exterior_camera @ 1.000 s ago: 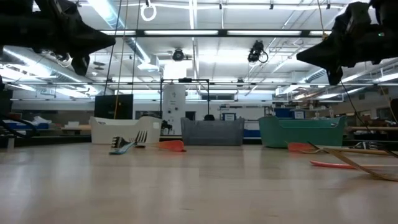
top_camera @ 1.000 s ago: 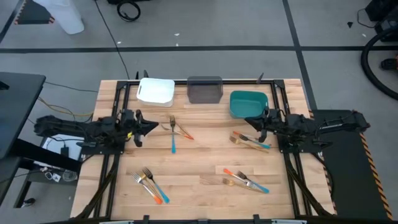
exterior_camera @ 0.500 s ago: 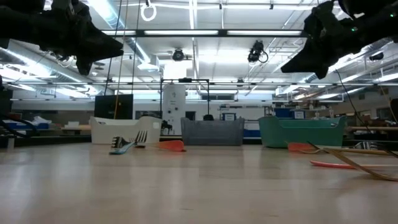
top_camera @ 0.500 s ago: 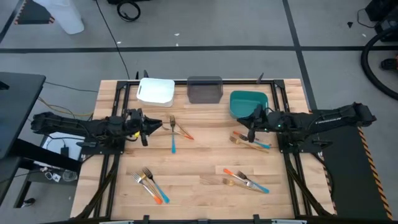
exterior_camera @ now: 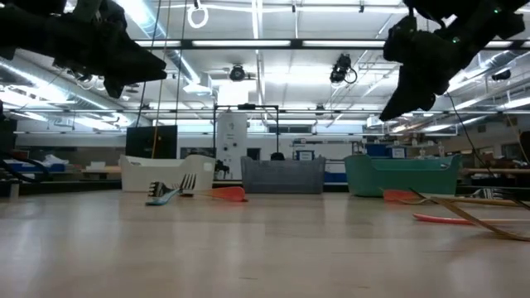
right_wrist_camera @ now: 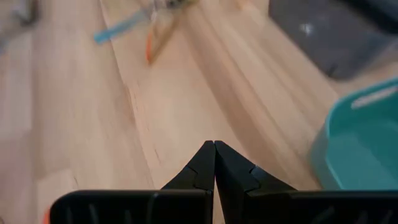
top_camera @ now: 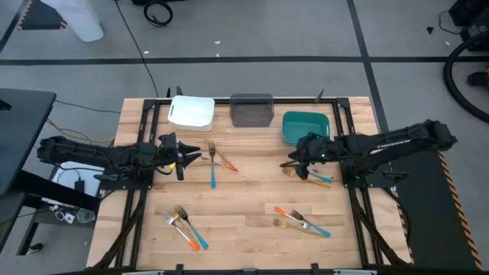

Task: Sort silverware by color (type)
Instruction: Put the orange fork into the green bin

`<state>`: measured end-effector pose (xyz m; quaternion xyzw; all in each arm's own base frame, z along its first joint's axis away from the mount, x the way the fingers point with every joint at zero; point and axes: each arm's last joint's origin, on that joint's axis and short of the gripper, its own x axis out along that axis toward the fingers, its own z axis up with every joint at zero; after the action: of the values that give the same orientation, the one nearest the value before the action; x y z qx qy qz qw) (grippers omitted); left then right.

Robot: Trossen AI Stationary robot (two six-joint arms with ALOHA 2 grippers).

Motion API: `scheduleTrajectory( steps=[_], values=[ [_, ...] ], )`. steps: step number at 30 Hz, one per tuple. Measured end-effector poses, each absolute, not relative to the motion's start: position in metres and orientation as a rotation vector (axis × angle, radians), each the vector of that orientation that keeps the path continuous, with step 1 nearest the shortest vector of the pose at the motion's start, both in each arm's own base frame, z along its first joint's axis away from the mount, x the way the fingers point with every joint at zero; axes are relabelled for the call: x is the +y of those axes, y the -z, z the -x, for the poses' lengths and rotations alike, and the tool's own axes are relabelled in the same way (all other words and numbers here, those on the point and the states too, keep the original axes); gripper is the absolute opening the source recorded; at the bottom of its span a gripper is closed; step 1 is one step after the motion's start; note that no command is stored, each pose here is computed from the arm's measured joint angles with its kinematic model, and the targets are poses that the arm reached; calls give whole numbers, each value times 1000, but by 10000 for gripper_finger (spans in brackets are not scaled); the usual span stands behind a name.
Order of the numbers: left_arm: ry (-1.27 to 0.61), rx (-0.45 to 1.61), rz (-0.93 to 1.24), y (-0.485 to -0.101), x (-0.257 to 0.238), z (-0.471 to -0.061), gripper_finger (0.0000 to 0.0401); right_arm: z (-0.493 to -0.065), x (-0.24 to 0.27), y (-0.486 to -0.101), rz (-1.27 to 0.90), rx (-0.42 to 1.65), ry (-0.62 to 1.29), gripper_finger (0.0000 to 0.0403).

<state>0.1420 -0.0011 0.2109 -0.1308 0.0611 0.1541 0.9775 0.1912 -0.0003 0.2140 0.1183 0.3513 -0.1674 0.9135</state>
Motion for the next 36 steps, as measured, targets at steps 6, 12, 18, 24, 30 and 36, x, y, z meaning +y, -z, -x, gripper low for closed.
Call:
scheduleTrajectory(
  steps=[6,12,18,24,30,36],
  values=[
    [-327,205,271,-219,-2,-148,125,-201,1,-211,-258,951,361,23],
    [-329,224,260,-224,-2,-156,125,-200,1,-196,-260,1194,398,47],
    [-329,236,248,-223,-2,-158,125,-201,-4,-182,-271,1345,384,78],
    [-343,234,246,-222,-2,-158,125,-206,-13,-166,-266,1443,373,81],
    [-343,236,246,-222,-2,-158,125,-214,-17,-151,-238,1488,358,80],
    [-343,239,245,-222,-2,-158,125,-218,-24,-144,-251,1490,354,78]
  ],
)
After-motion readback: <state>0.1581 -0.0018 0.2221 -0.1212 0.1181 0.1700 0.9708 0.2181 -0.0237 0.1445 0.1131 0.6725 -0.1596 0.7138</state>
